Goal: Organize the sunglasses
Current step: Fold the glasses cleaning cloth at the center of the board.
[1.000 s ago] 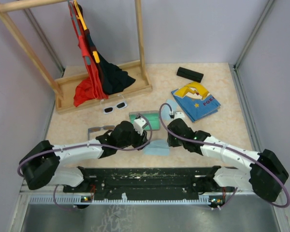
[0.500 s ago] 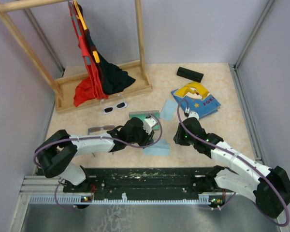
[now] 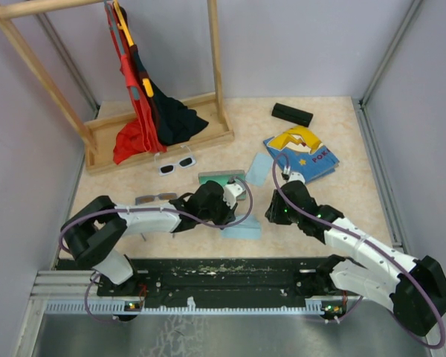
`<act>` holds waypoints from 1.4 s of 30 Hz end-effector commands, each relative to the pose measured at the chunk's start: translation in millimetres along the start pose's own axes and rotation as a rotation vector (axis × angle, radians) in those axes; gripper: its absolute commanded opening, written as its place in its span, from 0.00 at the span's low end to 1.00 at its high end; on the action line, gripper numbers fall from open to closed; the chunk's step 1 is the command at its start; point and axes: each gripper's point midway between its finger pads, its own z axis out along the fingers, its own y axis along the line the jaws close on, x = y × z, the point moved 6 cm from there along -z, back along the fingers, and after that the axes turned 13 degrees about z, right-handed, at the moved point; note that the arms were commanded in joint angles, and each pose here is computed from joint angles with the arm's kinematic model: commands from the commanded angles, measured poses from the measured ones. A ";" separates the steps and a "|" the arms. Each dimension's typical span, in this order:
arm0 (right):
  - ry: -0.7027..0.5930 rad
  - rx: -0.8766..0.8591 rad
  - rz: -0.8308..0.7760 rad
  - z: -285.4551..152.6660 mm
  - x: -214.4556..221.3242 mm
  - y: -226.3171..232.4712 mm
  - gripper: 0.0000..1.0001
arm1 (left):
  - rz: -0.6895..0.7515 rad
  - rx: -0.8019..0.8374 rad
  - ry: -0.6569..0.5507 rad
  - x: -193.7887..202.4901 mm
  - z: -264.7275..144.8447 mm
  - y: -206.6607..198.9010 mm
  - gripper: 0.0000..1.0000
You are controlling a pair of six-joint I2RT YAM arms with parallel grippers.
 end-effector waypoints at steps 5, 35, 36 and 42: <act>-0.061 -0.068 -0.007 -5.3 -13.2 11.6 0.27 | 0.024 0.067 -0.042 -13.1 2.9 -6.4 0.08; -0.049 -0.058 -0.034 -4.3 -10.4 7.7 0.27 | 0.072 0.286 -0.047 10.5 -12.5 -34.0 0.01; -0.049 -0.060 -0.035 -4.7 -10.7 8.1 0.27 | 0.072 0.290 -0.045 11.5 -12.7 -34.6 0.01; -0.048 -0.059 -0.039 -5.2 -10.4 7.7 0.27 | 0.076 0.301 -0.045 13.7 -15.5 -38.2 0.07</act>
